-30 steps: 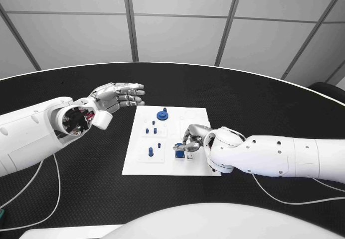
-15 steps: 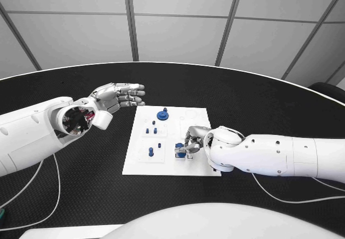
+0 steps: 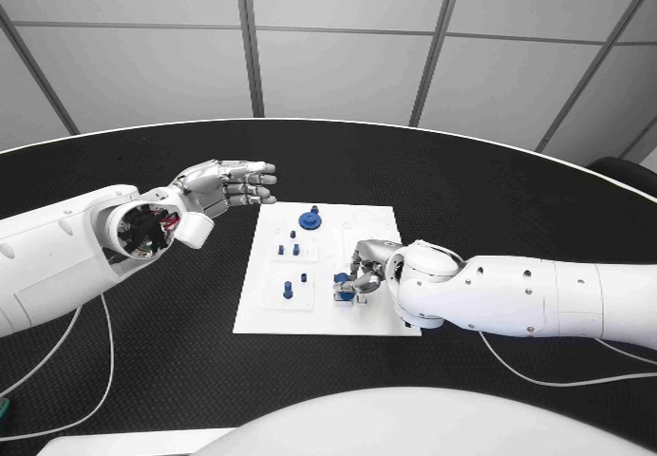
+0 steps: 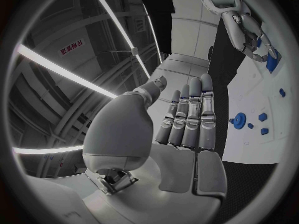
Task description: Assemble the parts on the task board
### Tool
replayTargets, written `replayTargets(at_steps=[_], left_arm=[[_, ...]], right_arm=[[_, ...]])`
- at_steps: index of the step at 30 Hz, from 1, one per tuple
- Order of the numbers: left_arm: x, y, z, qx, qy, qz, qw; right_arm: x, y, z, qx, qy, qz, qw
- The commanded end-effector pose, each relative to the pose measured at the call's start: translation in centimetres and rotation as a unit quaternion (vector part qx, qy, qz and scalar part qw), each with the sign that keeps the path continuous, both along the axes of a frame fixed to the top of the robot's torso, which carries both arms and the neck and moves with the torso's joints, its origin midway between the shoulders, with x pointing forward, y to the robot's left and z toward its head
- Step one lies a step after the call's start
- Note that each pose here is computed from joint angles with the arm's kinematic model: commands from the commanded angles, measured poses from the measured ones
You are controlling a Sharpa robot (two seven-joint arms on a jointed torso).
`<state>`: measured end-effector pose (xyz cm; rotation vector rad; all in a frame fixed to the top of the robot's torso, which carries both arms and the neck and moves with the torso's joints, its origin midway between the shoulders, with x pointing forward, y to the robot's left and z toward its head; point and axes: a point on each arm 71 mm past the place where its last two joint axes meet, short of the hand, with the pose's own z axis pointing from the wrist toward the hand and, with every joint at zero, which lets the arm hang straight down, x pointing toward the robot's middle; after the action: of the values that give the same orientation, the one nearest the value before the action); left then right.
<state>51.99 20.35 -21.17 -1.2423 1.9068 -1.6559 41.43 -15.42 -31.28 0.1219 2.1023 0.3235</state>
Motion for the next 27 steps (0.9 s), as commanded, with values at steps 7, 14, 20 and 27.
replayTargets(at_steps=[7, 14, 20, 27], left_arm=[[0.01, 0.05, -0.03, 0.001, 0.001, -0.001, 1.0], [0.03, 0.06, -0.04, 0.002, 0.002, -0.001, 1.0], [0.09, 0.09, -0.06, 0.002, 0.002, -0.001, 1.0], [0.13, 0.06, -0.08, 0.003, 0.002, -0.002, 1.0]], right_arm=[[-0.32, 0.05, 0.15, 0.013, 0.005, -0.005, 1.0], [-0.69, 0.09, 0.29, 0.032, 0.015, -0.016, 0.999], [-1.03, -0.2, 0.21, 0.048, 0.037, -0.037, 0.997], [-0.79, -0.6, 0.09, 0.054, 0.04, -0.059, 0.996]])
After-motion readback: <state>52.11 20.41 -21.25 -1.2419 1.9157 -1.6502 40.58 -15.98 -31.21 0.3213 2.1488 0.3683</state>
